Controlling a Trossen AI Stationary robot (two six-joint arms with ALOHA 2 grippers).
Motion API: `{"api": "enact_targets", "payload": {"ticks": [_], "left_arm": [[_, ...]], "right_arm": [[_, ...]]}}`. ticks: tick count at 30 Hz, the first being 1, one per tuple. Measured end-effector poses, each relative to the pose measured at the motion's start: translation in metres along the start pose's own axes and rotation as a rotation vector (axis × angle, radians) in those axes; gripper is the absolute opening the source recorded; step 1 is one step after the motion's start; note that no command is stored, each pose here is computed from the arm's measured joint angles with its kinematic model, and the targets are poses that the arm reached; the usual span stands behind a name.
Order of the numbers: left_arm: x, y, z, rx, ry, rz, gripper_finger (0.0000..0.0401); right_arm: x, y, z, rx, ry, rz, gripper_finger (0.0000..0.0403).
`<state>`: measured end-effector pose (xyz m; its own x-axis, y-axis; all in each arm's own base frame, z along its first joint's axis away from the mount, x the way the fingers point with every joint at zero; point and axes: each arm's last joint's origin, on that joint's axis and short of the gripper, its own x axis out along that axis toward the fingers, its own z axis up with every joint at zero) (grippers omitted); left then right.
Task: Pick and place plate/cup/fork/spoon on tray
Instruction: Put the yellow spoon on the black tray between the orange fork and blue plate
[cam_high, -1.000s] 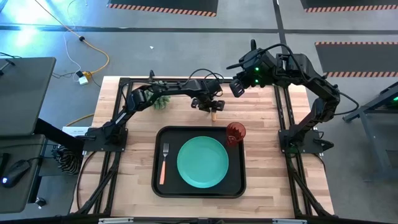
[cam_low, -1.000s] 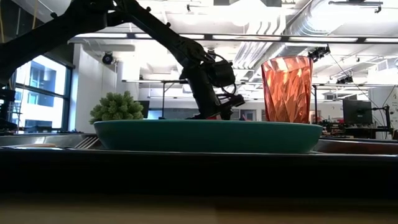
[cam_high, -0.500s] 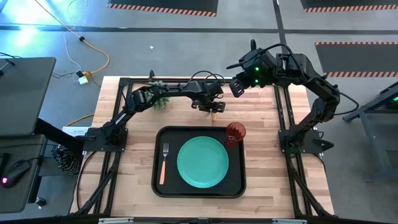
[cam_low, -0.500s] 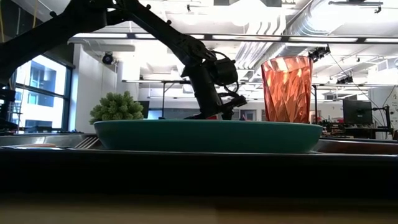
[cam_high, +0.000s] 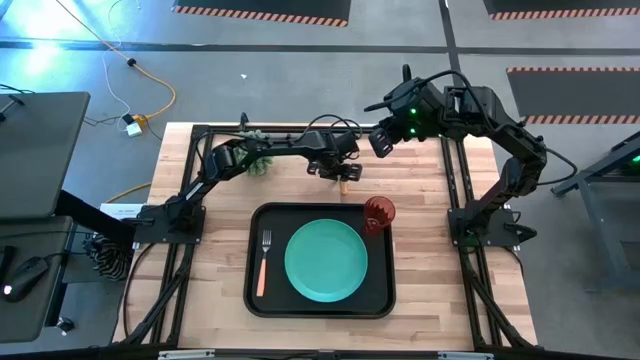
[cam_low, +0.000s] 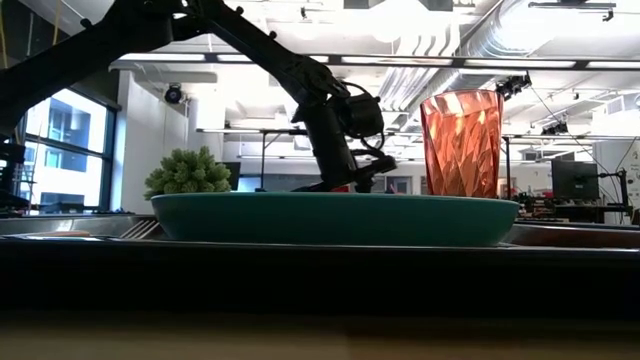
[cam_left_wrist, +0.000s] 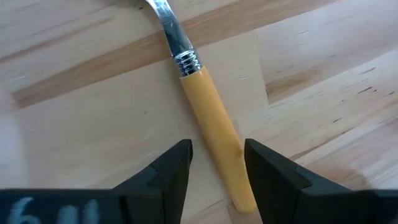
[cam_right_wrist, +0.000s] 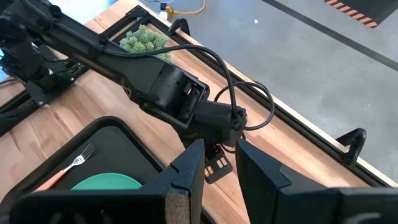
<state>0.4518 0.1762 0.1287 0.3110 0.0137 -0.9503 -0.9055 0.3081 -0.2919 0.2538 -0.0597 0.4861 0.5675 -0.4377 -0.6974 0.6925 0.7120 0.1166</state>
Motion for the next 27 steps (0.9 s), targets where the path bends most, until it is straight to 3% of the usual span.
{"api": "enact_targets", "payload": {"ticks": [20, 27], "left_arm": [[0.017, -0.004, -0.006, -0.029, 0.02, -0.008, 0.0125], [0.016, 0.001, -0.002, -0.037, 0.03, -0.003, 0.0088]], "right_arm": [[0.0, 0.0, 0.0, 0.0, 0.002, 0.003, 0.0083], [-0.001, 0.004, -0.002, -0.011, 0.006, 0.018, 0.0083]]}}
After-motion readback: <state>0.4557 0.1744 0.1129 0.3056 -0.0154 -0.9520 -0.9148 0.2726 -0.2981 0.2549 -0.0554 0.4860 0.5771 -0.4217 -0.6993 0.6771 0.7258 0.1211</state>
